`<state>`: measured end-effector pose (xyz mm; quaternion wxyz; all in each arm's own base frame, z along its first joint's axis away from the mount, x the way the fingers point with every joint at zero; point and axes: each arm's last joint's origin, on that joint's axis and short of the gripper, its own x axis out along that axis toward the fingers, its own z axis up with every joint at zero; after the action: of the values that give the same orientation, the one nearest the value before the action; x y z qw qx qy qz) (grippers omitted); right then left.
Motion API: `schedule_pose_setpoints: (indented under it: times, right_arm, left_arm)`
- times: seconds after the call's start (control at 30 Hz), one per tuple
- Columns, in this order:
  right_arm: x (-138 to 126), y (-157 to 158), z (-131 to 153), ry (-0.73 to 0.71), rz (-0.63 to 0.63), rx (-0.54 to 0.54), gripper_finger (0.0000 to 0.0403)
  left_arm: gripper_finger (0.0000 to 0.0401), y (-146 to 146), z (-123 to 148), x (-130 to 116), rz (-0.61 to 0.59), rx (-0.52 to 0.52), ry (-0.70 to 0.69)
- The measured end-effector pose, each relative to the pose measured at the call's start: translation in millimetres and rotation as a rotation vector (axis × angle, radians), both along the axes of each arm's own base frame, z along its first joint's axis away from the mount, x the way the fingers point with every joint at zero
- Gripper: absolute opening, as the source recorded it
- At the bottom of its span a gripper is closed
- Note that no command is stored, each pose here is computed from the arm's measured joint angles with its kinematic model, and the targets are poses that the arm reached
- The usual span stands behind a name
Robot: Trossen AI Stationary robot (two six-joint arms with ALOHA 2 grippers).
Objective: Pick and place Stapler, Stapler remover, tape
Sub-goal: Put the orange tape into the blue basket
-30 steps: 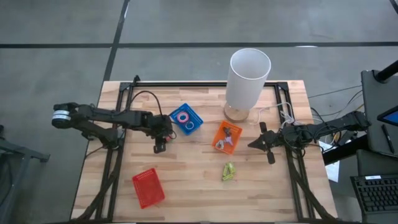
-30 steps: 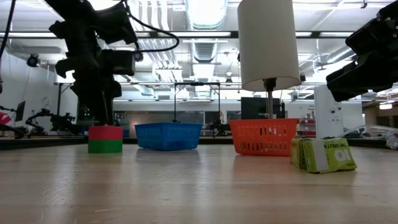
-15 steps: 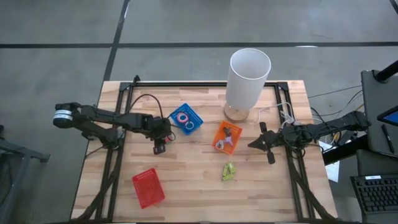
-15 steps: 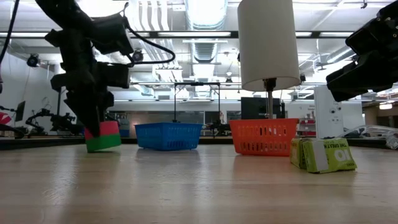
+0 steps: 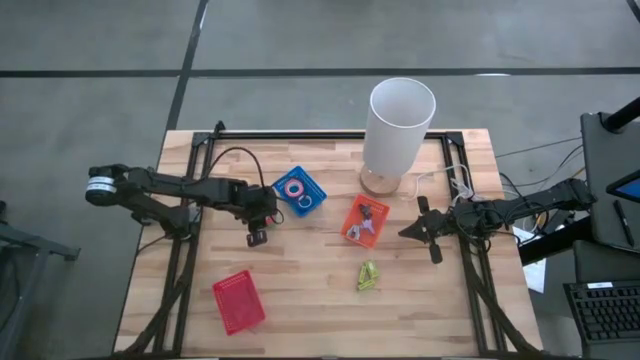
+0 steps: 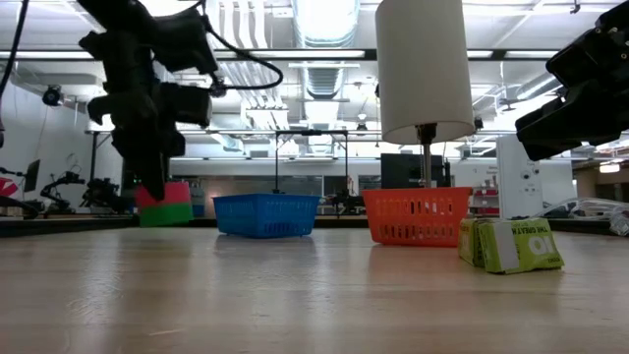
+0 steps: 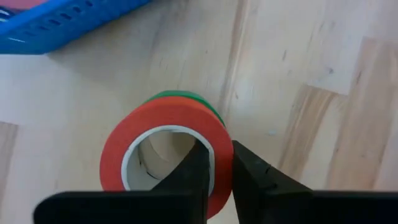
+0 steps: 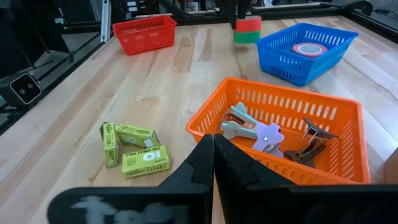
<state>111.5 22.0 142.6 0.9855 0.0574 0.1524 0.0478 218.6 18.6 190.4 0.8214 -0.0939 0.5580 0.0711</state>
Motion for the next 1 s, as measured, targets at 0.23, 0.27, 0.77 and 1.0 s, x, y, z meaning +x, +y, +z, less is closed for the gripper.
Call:
schedule_pose_setpoints:
  times: [0.23,0.27,0.77,1.0]
  right_arm:
    - [0,0,0,0.000,0.000,0.000,0.0008]
    - [0,0,0,0.000,0.000,0.000,0.0008]
    - [0,0,0,0.001,0.000,0.000,0.0008]
    - [0,0,0,0.000,0.000,0.000,0.0008]
  left_arm:
    - [0.0070,0,14,5,-0.003,-0.018,-0.014]
    - [0.0070,0,14,5,-0.002,-0.021,-0.013]
    - [0.0055,3,17,7,-0.002,0.076,-0.024]
    - [0.0065,13,47,30,0.025,0.191,-0.254]
